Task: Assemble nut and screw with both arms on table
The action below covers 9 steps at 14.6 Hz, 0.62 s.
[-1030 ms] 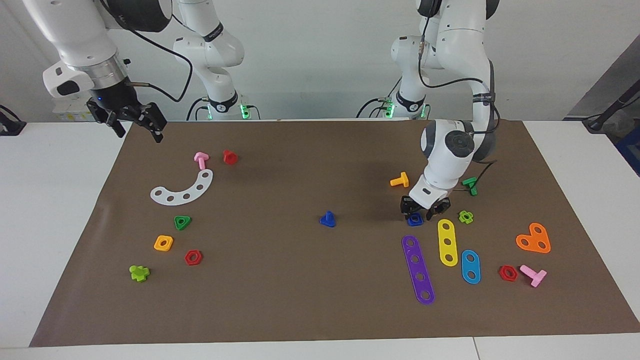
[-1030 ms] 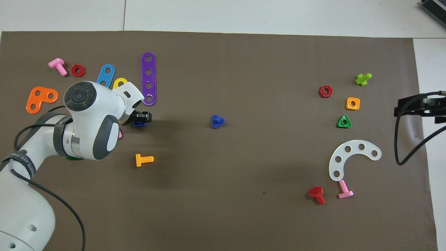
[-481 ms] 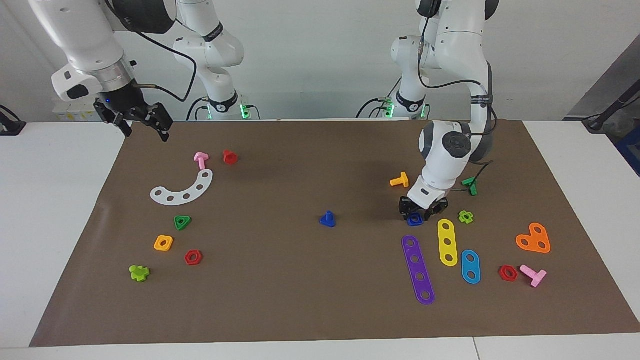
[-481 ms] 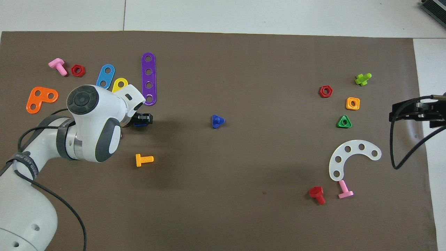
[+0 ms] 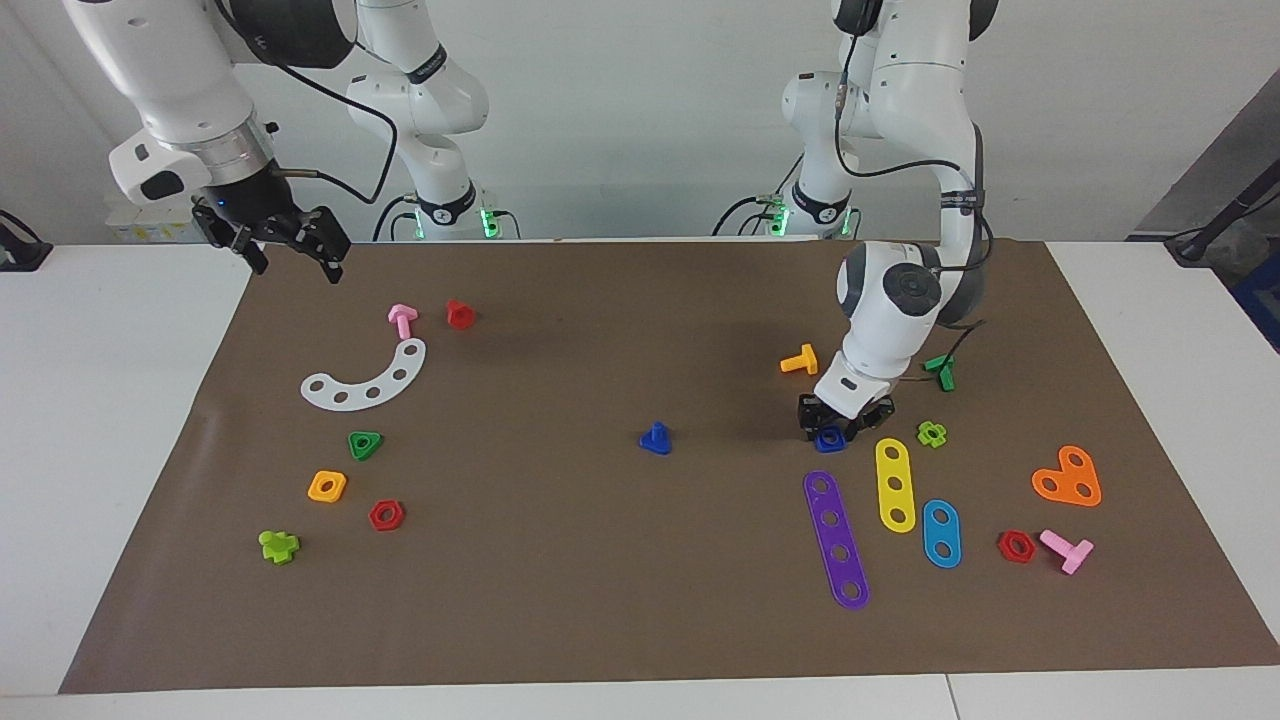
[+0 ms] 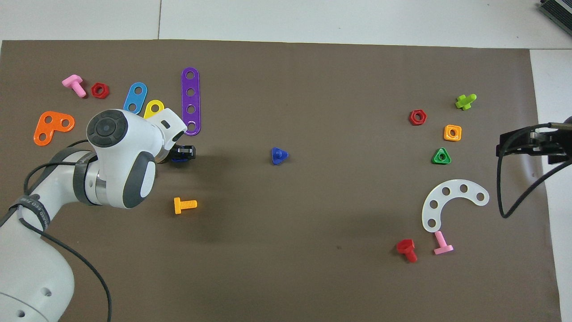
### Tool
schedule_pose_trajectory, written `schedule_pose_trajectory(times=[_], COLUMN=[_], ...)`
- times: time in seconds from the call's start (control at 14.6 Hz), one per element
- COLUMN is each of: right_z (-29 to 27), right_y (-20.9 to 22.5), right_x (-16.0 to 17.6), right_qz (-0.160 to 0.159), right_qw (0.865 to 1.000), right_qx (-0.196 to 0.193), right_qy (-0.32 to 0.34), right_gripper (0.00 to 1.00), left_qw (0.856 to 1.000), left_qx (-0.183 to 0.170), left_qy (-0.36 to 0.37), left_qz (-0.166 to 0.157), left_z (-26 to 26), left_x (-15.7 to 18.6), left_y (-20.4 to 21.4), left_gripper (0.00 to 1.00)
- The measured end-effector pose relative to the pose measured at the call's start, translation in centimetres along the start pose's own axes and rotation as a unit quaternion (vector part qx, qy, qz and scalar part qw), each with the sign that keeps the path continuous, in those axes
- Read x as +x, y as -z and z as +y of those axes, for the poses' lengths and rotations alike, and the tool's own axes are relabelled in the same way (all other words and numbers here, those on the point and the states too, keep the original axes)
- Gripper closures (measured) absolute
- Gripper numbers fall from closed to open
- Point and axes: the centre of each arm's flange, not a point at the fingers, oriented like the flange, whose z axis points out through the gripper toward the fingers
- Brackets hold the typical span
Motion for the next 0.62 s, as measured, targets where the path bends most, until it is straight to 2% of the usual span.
schedule_pose_trajectory(times=[0.27,0.34,0.48,0.62], right_z=[-0.07,-0.08,-0.07,-0.08], right_y=[0.06,0.07,0.06,0.07], right_x=[0.08,0.08,0.08,0.08], right_qz=[0.004,0.004,0.004,0.004], right_qw=[1.000,1.000,1.000,1.000], right_qx=[0.001,0.001,0.001,0.001], right_qy=[0.001,0.001,0.001,0.001], right_gripper=[0.00,0.00,0.00,0.00], left_qw=[1.000,1.000,1.000,1.000], left_qx=[0.000,0.000,-0.001,-0.001], left_qy=[-0.001,-0.001,-0.001,-0.001], left_qz=[0.000,0.000,0.001,0.001], left_z=[0.20,0.20,0.22,0.22], left_x=[-0.03,-0.03,0.01,0.01], left_y=[0.00,0.00,0.08,0.08], left_gripper=[0.41,0.49,0.52,0.52])
